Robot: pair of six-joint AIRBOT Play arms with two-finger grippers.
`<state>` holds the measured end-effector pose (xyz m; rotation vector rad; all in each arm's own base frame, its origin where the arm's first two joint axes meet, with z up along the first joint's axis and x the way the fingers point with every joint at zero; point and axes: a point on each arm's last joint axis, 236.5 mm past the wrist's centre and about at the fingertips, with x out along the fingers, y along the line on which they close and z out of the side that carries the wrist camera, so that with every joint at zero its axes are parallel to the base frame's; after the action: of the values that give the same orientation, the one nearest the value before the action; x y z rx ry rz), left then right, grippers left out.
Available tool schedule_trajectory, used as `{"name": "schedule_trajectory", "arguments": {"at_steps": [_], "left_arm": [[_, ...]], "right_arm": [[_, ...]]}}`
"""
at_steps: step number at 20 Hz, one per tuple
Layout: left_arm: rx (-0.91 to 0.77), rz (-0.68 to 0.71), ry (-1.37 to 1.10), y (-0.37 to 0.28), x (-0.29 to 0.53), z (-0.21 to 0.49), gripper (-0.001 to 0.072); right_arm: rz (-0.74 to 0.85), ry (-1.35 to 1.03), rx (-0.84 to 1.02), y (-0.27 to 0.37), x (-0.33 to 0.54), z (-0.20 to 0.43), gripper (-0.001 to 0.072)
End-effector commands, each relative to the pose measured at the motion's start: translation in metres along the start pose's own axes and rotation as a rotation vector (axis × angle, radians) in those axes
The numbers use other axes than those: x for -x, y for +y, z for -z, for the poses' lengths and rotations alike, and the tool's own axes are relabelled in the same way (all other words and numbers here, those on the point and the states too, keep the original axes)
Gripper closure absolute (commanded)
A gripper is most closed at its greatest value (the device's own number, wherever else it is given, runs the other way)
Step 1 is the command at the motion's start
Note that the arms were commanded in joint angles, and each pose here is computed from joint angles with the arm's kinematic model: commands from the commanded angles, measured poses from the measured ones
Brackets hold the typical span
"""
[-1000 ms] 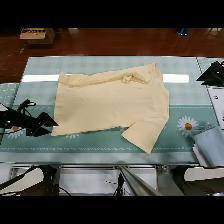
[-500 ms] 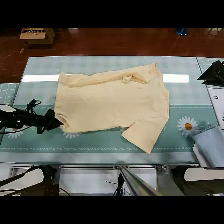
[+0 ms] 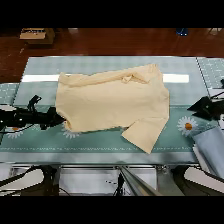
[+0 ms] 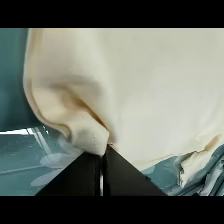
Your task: Fold the shirts.
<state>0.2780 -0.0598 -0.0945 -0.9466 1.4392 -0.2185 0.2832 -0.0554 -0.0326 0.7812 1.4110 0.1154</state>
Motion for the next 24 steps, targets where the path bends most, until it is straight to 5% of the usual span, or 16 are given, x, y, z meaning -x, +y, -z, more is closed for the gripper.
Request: {"name": "schedule_trajectory", "arguments": {"at_steps": [1,5,10,14,16,20,24], "left_arm": [[-0.025,0.052,-0.01,-0.013,0.001,-0.002,0.0681],[-0.048,0.058,0.002,-0.014,0.001,0.001,0.0682],[-0.091,0.087,-0.013,-0.021,0.001,-0.002,0.0682],[-0.149,0.196,-0.102,-0.049,0.007,-0.021,0.0682],[-0.183,0.258,-0.149,-0.068,0.016,-0.034,0.0681],[-0.506,0.525,-0.319,-0.183,0.1,-0.053,0.0685],[-0.92,0.654,-0.742,-0.337,0.275,-0.014,0.0685]], "right_arm": [[-0.136,-0.009,-0.067,0.007,-0.048,0.038,0.0211],[-0.186,-0.075,-0.116,0.012,-0.067,0.034,0.0239],[-0.056,-0.159,-0.01,0.036,-0.105,0.013,0.0256],[-0.038,-0.277,-0.022,0.064,-0.116,-0.011,0.0638],[-0.073,-0.29,0.067,0.085,-0.102,-0.022,0.0685],[-0.177,-0.432,0.515,0.184,0.01,-0.048,0.0685],[-0.238,-0.933,0.834,0.321,0.226,-0.035,0.0685]]}}
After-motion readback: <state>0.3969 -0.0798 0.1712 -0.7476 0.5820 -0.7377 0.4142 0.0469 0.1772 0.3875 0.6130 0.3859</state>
